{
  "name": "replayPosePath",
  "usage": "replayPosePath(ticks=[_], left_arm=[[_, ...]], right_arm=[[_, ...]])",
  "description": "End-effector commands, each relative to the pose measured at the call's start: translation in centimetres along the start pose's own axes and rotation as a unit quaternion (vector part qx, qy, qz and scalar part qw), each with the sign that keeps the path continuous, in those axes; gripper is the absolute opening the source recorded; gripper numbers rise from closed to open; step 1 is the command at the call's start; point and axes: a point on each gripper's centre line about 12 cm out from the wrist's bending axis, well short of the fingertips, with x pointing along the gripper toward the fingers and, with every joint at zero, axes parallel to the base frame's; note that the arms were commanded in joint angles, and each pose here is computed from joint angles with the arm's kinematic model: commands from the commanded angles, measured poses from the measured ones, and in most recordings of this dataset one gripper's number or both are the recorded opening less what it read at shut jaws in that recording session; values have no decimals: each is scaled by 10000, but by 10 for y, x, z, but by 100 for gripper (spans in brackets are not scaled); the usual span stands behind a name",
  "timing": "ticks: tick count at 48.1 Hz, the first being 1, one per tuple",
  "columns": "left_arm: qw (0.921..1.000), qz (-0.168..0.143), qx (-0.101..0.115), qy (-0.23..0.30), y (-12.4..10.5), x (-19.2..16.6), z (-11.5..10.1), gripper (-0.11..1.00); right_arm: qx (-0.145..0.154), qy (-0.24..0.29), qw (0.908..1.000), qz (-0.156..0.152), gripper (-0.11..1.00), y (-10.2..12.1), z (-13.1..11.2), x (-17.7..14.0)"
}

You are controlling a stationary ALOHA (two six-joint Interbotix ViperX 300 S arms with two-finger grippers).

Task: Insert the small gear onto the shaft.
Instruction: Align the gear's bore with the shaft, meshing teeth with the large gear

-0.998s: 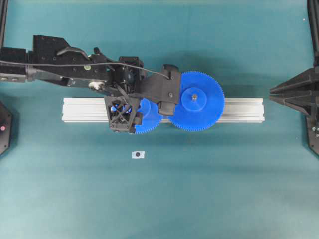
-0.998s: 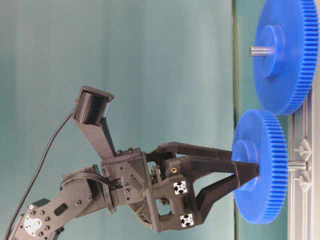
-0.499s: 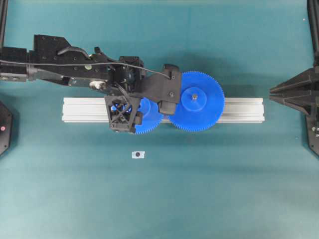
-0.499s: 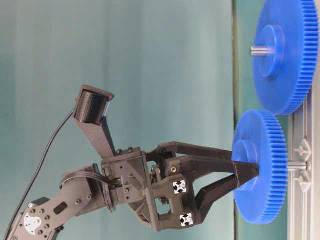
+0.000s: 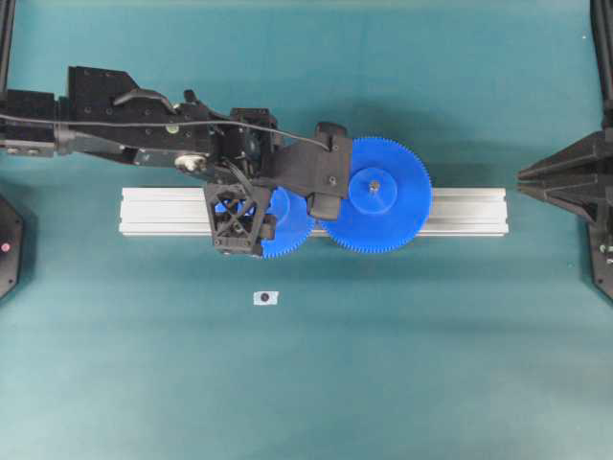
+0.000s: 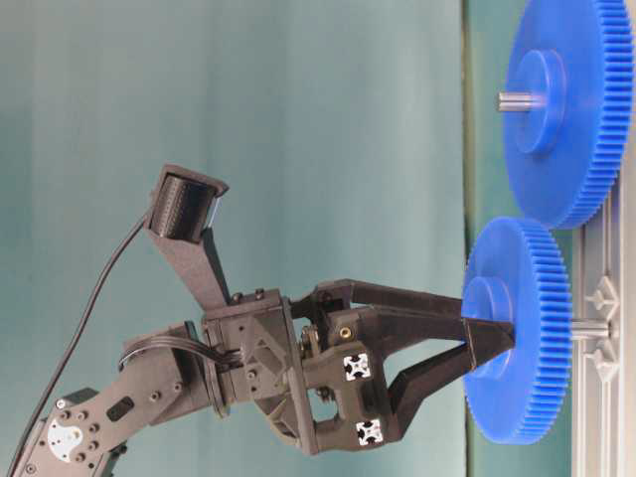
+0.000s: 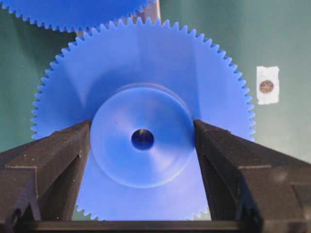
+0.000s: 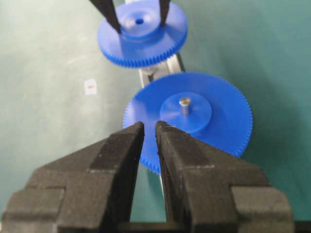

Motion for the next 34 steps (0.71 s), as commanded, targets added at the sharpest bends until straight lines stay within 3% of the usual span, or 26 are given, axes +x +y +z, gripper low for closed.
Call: replayPosePath(ticks=[1,17,34], left_arm=[[9998,90,-82,-167,10,-8,6,72],[9995,112,-121,-280,10,-12,10,74],[9986,103,-420,-307,9,-10,10,76]], right_arm=[[28,-64,10000,-11,27,0,4,0],[29,-64,10000,-13,27,-1,1,1],[26,-93,10000,-3,27,0,2,1]])
